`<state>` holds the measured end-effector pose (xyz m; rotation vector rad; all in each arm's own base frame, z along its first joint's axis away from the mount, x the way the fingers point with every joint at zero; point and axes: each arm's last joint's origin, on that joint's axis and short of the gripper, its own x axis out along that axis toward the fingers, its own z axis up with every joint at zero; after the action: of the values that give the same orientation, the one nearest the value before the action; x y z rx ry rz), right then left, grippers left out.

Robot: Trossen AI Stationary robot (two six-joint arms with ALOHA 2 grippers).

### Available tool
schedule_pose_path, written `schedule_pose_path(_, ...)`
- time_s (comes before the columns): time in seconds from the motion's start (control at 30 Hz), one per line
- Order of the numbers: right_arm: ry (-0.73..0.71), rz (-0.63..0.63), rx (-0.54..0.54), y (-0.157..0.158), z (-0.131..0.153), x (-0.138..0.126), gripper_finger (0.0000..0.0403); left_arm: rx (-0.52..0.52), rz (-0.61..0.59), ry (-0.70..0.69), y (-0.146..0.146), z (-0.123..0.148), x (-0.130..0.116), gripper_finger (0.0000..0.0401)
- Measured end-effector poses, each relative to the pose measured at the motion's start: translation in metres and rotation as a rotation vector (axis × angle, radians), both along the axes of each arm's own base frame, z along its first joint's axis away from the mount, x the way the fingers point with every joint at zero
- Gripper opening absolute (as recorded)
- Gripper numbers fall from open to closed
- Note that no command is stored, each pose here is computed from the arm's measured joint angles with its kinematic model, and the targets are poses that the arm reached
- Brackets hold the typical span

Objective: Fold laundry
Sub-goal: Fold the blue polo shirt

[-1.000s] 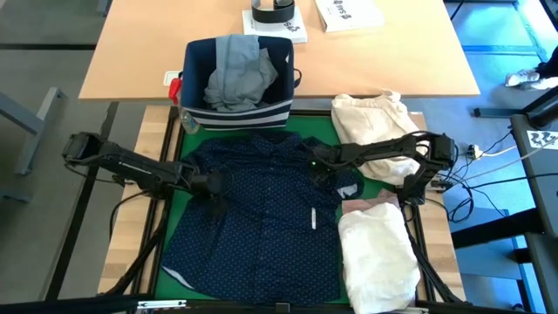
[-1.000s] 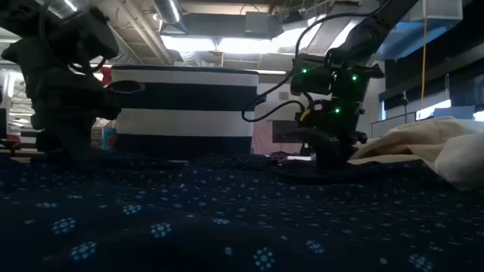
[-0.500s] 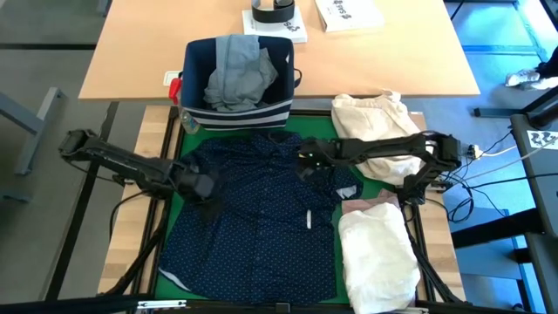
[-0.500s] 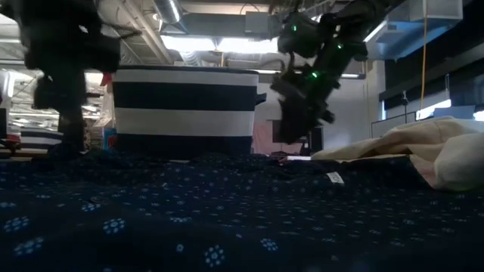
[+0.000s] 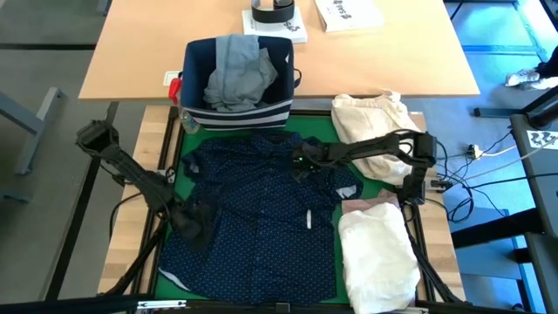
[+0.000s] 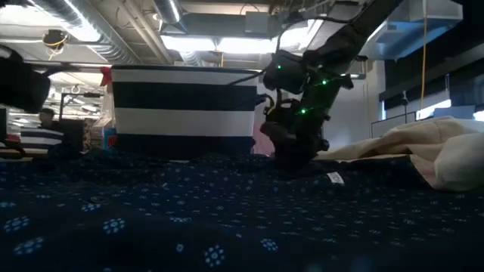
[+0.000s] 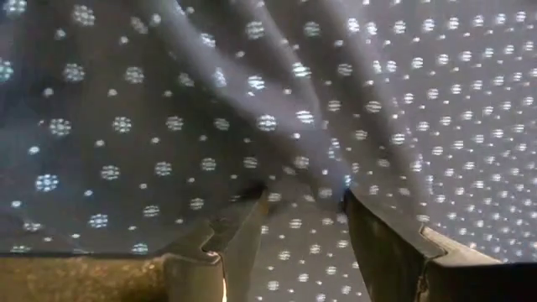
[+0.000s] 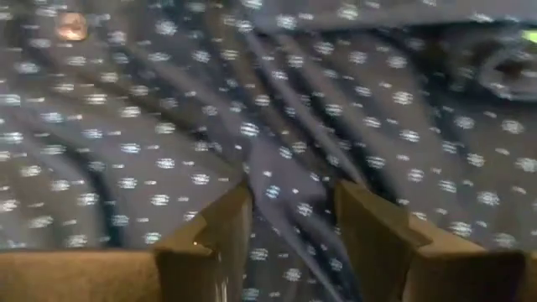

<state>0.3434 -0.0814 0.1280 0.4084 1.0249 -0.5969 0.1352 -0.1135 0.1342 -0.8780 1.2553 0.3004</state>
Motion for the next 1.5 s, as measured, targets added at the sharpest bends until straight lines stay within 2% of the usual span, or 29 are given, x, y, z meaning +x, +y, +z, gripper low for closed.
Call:
schedule_pose_path(0.27, 0.086, -0.177, -0.009, -0.017, 0.001, -0.016, 0.0175, 0.004, -0.065, 0.167, -0.005, -0.01, -0.012, 0.0171)
schedule_pose_path(0.4, 0.021, -0.128, 0.046, -0.01, 0.008, -0.012, 0.0175, 0.027, -0.066, 0.219, 0.001, -0.007, -0.019, 0.0171)
schedule_pose_path(0.6, -0.035, -0.051, 0.045, 0.007, 0.03, -0.007, 0.0175, 0.192, -0.025, 0.443, 0.021, 0.005, -0.042, 0.0172)
schedule_pose_path(0.7, -0.06, 0.007, 0.029, 0.016, 0.041, -0.004, 0.0175, 0.149, -0.088, 0.363, 0.018, 0.018, -0.038, 0.0172)
schedule_pose_path(0.83, -0.117, 0.086, -0.001, 0.024, 0.068, 0.0, 0.0175, 0.116, -0.145, 0.152, 0.009, 0.045, -0.023, 0.0172)
schedule_pose_path(0.97, -0.122, 0.248, -0.013, 0.038, 0.101, -0.009, 0.0175, 0.128, -0.139, -0.031, 0.003, 0.081, -0.006, 0.0172)
schedule_pose_path(1.07, -0.121, 0.426, -0.035, 0.053, 0.122, -0.026, 0.0175, 0.171, -0.054, -0.191, 0.001, 0.107, 0.009, 0.0172)
schedule_pose_path(1.13, -0.111, 0.535, -0.037, 0.062, 0.126, -0.041, 0.0175, 0.21, 0.001, -0.27, 0.002, 0.117, 0.02, 0.0172)
schedule_pose_path(1.27, -0.107, 0.674, -0.052, 0.075, 0.123, -0.075, 0.0175, 0.199, 0.07, -0.327, 0.001, 0.111, 0.053, 0.0172)
schedule_pose_path(1.4, -0.087, 0.788, -0.074, 0.083, 0.108, -0.104, 0.0175, 0.067, 0.073, -0.339, -0.01, 0.087, 0.101, 0.0172)
schedule_pose_path(1.5, -0.045, 0.918, -0.096, 0.086, 0.093, -0.117, 0.0175, 0.031, 0.067, -0.276, -0.021, 0.073, 0.136, 0.0172)
